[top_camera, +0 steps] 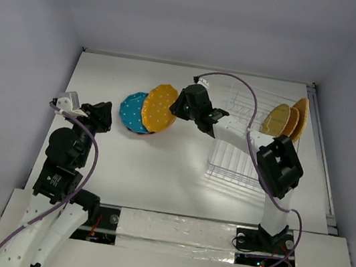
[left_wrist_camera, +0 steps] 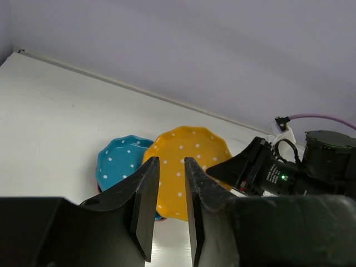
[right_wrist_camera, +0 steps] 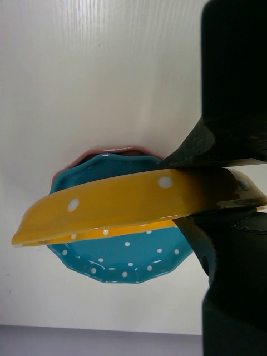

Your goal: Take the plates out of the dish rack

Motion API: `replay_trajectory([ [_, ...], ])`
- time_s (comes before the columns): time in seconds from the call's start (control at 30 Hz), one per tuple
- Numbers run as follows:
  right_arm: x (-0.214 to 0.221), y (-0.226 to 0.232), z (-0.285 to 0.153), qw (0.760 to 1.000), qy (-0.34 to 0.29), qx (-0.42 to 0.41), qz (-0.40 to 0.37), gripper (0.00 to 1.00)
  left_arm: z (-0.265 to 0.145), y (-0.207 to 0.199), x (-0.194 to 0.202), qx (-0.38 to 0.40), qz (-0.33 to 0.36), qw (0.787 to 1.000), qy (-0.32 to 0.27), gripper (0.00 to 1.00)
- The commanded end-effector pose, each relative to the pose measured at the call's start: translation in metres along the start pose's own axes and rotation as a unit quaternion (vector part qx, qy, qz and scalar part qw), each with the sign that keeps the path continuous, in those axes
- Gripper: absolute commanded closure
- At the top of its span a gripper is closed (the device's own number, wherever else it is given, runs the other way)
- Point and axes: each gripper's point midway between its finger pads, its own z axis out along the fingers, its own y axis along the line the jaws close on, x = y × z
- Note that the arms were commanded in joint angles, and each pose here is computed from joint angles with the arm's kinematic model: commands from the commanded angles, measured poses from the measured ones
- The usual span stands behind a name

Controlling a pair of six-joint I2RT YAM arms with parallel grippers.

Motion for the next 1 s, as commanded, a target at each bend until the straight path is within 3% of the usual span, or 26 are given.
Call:
replay_trajectory([
  [0.0, -0.049, 0.074, -0.008, 0.99, -0.072, -0.111, 0.053, 1.0, 0.003, -0.003, -0.007, 0.008, -0.007, 1.0, -0.019, 0.78],
  [0.1, -0.026, 0.078, 0.002, 0.992, -0.046, -0.111, 0.05, 0.88, 0.003, -0.004, -0.007, 0.008, -0.008, 1.0, -0.02, 0.77],
  [0.2, -0.008, 0.075, 0.013, 0.993, -0.024, -0.104, 0.043, 0.64, 0.003, -0.004, -0.008, 0.008, -0.007, 1.0, -0.02, 0.75],
  [0.4, 0.015, 0.064, 0.021, 0.996, 0.013, -0.089, 0.026, 0.35, 0.002, -0.004, -0.008, 0.009, -0.008, 1.0, -0.022, 0.74],
  [0.7, 0.054, 0.04, 0.032, 0.996, 0.069, -0.041, -0.026, 0.18, 0.003, -0.002, -0.01, 0.005, -0.01, 1.0, -0.025, 0.74],
  [0.97, 0.06, 0.03, 0.04, 0.989, 0.099, 0.016, -0.108, 0.06, 0.002, -0.002, -0.011, 0.006, -0.011, 1.0, -0.028, 0.73],
])
